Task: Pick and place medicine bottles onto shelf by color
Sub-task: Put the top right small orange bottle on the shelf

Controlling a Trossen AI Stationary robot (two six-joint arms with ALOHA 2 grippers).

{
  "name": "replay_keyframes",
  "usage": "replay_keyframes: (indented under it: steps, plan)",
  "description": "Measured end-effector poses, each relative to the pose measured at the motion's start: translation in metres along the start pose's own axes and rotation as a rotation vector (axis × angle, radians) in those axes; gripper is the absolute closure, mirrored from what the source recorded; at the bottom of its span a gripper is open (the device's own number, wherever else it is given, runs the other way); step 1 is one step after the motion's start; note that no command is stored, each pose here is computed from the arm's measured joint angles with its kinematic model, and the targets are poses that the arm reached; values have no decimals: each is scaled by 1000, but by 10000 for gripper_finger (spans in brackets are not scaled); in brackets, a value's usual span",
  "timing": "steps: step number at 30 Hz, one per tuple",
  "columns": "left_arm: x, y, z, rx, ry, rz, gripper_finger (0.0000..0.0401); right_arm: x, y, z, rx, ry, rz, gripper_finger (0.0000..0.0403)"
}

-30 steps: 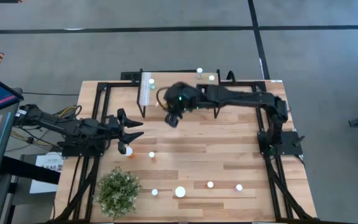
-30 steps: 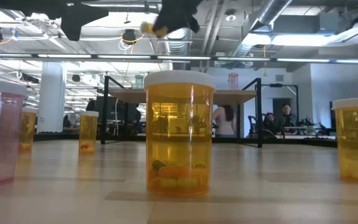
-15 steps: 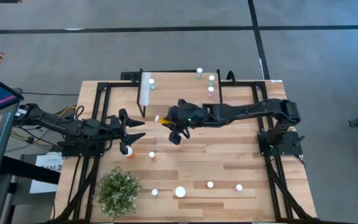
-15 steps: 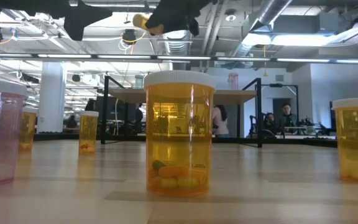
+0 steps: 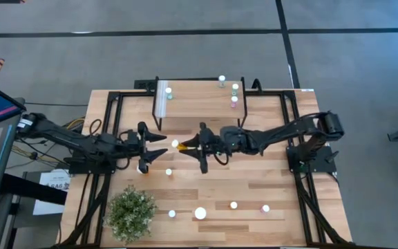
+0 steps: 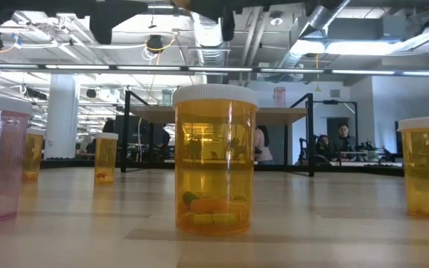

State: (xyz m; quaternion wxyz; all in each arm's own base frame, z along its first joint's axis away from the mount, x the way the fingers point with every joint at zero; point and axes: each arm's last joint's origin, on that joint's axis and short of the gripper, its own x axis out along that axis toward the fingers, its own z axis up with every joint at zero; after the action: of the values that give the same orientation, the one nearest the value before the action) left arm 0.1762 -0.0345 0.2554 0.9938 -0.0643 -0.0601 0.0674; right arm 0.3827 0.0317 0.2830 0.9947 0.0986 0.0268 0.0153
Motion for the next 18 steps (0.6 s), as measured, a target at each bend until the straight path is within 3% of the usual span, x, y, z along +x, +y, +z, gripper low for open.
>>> replay_keyframes:
  steps: [10, 18]
  plan:
    - [8, -4, 1, -2, -36, -47, 107, 7, -2, -12, 6, 22, -4, 290]
    - [11, -1, -2, -9, -28, -8, 98, 8, -3, -10, 4, -11, 0, 290]
